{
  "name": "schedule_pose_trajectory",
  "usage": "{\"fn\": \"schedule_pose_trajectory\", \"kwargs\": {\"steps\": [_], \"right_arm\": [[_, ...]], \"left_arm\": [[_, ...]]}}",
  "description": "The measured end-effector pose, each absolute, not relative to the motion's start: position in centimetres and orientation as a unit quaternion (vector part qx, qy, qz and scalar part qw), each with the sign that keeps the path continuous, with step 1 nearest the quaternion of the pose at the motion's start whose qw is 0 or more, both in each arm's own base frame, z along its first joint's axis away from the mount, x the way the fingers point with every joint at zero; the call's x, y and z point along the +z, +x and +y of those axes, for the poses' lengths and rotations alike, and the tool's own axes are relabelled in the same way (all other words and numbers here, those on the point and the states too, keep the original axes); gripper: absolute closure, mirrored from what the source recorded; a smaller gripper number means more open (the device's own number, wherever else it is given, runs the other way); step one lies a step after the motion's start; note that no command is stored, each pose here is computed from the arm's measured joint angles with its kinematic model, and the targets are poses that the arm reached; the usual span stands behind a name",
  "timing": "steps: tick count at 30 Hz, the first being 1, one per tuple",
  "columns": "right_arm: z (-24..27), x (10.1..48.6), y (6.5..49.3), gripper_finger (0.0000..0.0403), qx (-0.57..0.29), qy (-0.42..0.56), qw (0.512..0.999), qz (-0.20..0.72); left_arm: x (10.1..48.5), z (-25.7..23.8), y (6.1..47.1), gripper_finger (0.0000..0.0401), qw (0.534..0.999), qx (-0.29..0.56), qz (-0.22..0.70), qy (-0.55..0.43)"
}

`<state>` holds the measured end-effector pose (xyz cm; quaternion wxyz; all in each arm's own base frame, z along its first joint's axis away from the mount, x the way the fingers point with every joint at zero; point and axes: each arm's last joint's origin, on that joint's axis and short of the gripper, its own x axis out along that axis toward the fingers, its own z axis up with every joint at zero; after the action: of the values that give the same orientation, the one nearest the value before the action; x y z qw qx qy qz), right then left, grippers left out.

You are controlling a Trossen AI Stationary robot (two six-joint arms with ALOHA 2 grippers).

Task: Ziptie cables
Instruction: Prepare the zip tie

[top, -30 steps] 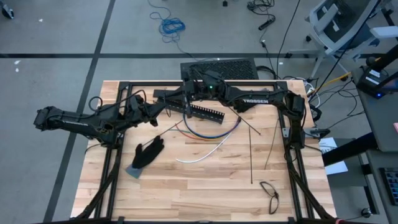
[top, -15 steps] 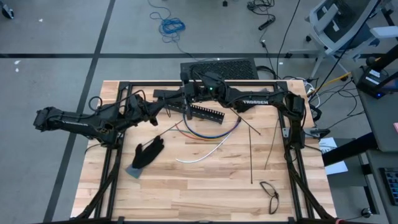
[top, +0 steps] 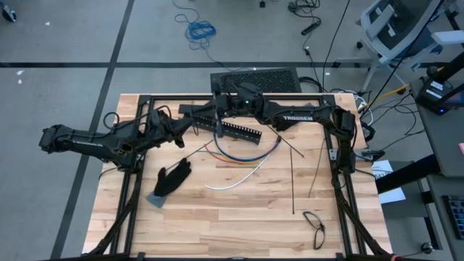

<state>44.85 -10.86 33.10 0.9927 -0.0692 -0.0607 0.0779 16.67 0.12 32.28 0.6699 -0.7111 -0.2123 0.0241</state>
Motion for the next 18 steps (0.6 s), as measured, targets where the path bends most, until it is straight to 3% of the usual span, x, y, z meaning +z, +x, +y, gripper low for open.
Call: {"fn": "schedule_pose_trajectory", "kwargs": {"steps": [18], "right_arm": [[-9.8,33.1,45.0,0.0403,0.085,-0.088,0.991,-0.052]], "left_arm": [[32.1,0.2,16.7,0.0401,0.661,0.036,-0.213,-0.719]]}}
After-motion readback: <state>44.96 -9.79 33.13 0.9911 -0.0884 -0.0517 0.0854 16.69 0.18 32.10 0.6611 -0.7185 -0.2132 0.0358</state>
